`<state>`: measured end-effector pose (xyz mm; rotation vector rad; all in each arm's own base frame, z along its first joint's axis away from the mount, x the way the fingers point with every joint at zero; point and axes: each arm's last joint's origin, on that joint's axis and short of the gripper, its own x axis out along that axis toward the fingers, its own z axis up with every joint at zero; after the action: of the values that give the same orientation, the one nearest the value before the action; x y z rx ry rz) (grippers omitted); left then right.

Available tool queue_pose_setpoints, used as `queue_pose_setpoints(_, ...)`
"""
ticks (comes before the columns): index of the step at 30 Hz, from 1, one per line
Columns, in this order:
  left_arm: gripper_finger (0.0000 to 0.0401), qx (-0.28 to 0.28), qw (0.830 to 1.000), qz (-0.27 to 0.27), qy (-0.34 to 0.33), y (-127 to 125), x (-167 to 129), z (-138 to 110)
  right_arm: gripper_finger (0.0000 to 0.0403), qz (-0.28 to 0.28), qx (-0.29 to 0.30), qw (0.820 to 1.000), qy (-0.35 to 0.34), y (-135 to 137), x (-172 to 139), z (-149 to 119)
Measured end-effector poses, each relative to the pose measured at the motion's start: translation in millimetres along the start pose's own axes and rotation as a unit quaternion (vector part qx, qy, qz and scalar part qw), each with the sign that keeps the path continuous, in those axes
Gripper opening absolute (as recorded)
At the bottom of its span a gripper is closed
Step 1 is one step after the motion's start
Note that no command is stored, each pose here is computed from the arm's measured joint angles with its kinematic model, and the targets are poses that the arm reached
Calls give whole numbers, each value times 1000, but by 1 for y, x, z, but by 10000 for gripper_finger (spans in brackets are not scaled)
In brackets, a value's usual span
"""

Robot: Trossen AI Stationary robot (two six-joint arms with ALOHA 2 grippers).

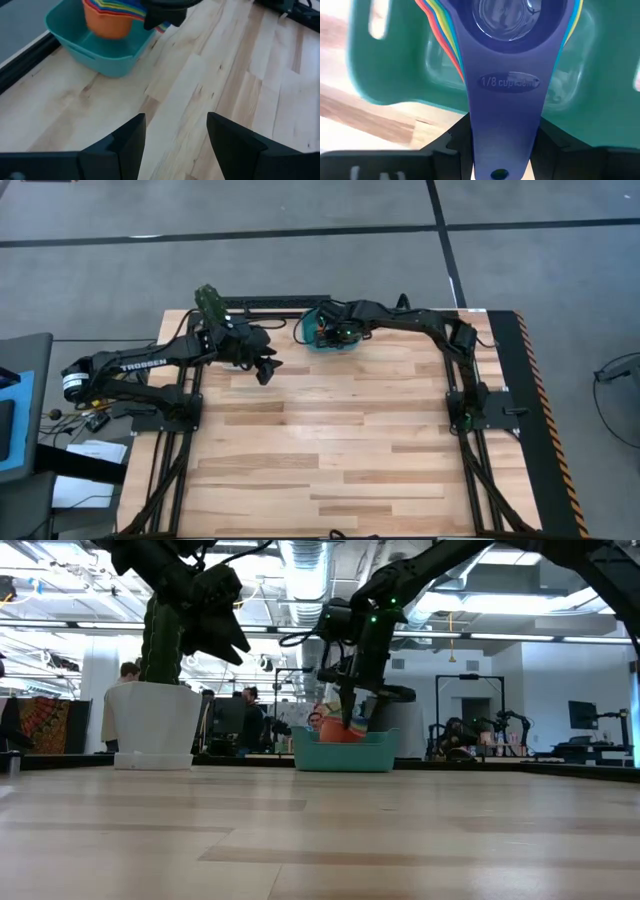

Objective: Nest measuring cups in basket
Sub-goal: Put the stacked measuring cups into the blue bin

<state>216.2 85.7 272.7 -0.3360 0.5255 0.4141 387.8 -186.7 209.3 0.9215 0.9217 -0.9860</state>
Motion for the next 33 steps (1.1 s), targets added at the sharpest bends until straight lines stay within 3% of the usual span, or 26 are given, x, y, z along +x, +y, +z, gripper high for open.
queue_pose_setpoints(10,199,0,1000,0,9,-2,0,-2,159,-3,-14,1000,-2,0,0,0)
queue_pose_setpoints(33,199,-8,1000,1,12,-2,0,-3,216,-14,-33,999,7,0,-1,-5)
